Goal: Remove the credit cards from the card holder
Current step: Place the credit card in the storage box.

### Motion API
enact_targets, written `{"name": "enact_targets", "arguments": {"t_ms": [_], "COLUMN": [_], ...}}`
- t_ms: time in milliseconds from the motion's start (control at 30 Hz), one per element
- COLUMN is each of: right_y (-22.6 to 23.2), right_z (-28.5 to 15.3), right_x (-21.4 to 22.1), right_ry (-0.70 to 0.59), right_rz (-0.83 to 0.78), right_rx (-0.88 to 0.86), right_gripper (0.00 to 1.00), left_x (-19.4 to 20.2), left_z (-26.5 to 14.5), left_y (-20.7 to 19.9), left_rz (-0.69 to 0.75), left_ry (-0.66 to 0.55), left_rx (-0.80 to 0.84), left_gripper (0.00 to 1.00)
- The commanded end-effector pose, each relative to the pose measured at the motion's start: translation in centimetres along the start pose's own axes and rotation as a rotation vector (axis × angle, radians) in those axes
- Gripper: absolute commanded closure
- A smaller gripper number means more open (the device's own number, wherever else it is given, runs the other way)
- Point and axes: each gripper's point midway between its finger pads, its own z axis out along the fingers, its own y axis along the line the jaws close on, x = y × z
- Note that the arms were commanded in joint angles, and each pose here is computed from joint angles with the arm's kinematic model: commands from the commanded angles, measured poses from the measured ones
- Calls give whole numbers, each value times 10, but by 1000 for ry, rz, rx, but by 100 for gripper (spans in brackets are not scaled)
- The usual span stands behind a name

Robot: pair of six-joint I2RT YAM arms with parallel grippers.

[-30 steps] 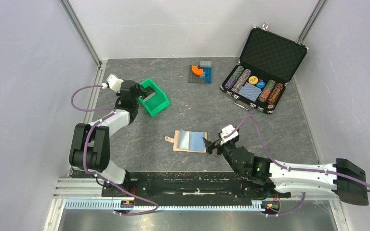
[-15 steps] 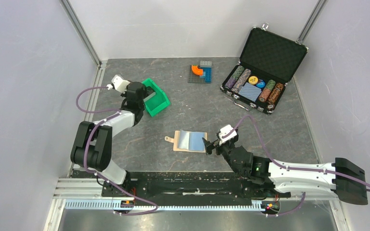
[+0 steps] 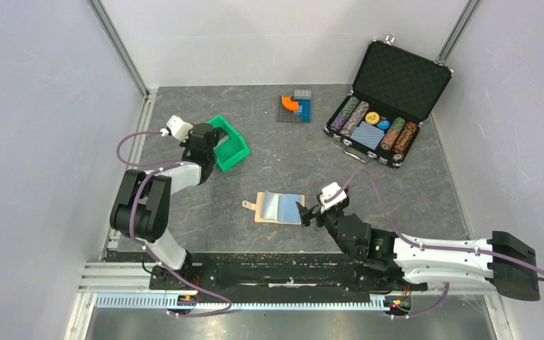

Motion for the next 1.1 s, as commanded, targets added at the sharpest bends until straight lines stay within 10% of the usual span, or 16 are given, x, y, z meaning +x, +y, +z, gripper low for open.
{"name": "enact_targets", "arguments": {"t_ms": [0, 600, 1067], "right_y": [6, 6, 10], "right_z": [4, 6, 4], "right_x": [-25, -31, -36], "right_ry": [-44, -40, -48], "right_rz": [37, -7, 26], "right_rx": [-2, 0, -25], "right_gripper": [2, 2, 2], "left_x": [-14, 1, 5], "left_z": [7, 17, 19], "left_y": [-5, -15, -19], "left_rz": [-61, -17, 39], "left_ry": [-79, -77, -61], "left_rx": [-20, -12, -10], "left_gripper": [98, 97, 76]}}
